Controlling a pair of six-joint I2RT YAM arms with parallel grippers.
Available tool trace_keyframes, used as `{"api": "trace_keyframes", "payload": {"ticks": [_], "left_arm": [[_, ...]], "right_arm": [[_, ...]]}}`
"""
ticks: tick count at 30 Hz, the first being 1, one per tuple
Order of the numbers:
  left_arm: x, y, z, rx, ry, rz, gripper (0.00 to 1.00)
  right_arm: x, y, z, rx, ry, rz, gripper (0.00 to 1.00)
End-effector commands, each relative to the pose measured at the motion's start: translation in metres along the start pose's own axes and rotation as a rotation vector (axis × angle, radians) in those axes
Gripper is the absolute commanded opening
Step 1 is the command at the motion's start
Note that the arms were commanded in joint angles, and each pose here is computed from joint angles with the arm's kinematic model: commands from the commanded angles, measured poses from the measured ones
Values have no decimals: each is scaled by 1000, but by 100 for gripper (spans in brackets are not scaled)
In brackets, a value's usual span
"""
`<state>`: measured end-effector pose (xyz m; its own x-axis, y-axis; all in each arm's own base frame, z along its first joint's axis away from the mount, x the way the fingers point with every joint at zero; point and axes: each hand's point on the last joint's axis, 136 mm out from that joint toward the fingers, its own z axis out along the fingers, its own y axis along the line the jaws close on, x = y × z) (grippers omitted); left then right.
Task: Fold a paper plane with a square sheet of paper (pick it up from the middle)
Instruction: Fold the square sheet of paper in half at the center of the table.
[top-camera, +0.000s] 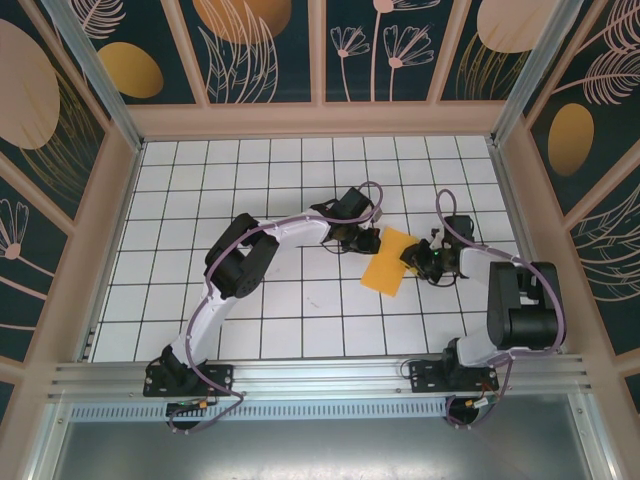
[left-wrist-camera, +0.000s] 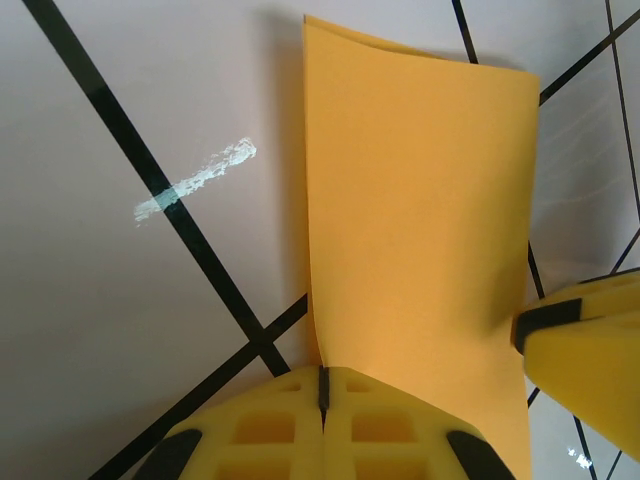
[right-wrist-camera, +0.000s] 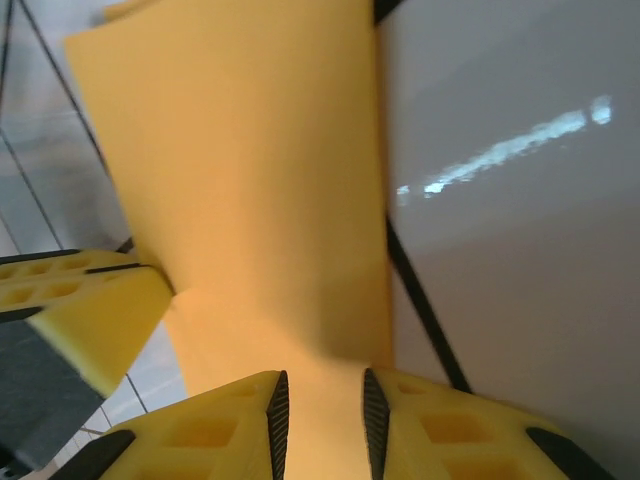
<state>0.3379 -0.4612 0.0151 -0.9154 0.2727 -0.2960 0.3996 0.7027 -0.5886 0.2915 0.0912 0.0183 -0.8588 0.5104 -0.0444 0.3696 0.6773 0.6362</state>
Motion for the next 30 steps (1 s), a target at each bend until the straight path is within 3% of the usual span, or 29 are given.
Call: {"api": "trace_keyframes", "payload": {"ticks": [1,10,19,21,30], "left_arm": [[37,51,29,-143,90,-40,1],[36,51,28,-147,86,-41,1],[39,53,29,-150,93,-42,1],[38,53,28,-153,89,-43,1],[38,53,29,-149,89,-43,1]], "right_arm": [[1,-11,1,32,6,-26,31],[21,41,-23,-167,23,-88,32],[43,-11,7,-12,94,-28,31],[43,-7,7,-24,104,-31,31],[-6,47,-28,-116,-44,-113,32]]}}
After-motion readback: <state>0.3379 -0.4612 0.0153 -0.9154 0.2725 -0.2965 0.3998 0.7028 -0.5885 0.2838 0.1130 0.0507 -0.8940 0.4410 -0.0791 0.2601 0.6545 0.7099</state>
